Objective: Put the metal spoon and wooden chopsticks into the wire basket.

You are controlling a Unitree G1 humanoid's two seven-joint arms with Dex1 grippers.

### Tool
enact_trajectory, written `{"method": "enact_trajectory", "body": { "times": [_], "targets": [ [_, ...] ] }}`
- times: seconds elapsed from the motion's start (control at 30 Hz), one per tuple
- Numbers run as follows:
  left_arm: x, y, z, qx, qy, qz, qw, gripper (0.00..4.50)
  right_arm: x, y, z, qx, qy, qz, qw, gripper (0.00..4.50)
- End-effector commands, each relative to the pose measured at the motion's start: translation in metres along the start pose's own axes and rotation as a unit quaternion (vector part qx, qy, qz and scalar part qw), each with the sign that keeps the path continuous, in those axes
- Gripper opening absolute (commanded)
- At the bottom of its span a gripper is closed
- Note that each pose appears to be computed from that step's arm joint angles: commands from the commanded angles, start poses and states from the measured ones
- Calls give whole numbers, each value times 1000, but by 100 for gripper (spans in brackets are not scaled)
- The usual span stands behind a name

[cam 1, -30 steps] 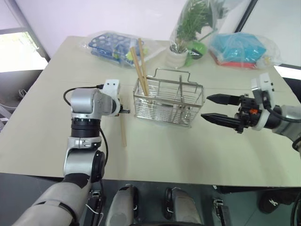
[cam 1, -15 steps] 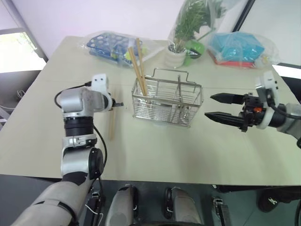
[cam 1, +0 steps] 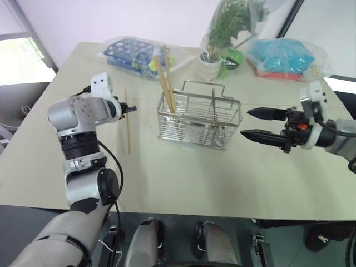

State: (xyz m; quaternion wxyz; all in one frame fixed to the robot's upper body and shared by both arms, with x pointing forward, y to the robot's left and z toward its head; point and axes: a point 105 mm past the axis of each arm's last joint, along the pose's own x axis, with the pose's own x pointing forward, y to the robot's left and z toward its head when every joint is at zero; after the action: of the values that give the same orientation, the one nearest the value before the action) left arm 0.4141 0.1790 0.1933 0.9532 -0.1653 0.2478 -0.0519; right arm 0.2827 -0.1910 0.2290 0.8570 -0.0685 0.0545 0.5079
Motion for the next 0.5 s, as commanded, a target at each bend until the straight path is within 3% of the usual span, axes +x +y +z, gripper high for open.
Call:
{"method": "enact_trajectory", "body": {
  "times": [0.03,0.13,0.23,0.33,0.5],
  "targets": [
    [-27,-31,57,-25,-128,-102,986,5,0,5,11,-25,-17,3,1000,412],
    [-65,-44,115,-61,-273,-179,943,5,-1,5,10,-23,-18,-2,1000,412],
    [-106,-54,155,-86,-373,-242,892,5,-4,5,9,-22,-17,-6,1000,412],
    [-133,-72,173,-77,-417,-293,857,5,-4,4,11,-22,-21,-9,999,412],
    [-157,-108,175,-32,-435,-353,827,5,-4,4,12,-23,-22,-12,999,412]
  ]
}}
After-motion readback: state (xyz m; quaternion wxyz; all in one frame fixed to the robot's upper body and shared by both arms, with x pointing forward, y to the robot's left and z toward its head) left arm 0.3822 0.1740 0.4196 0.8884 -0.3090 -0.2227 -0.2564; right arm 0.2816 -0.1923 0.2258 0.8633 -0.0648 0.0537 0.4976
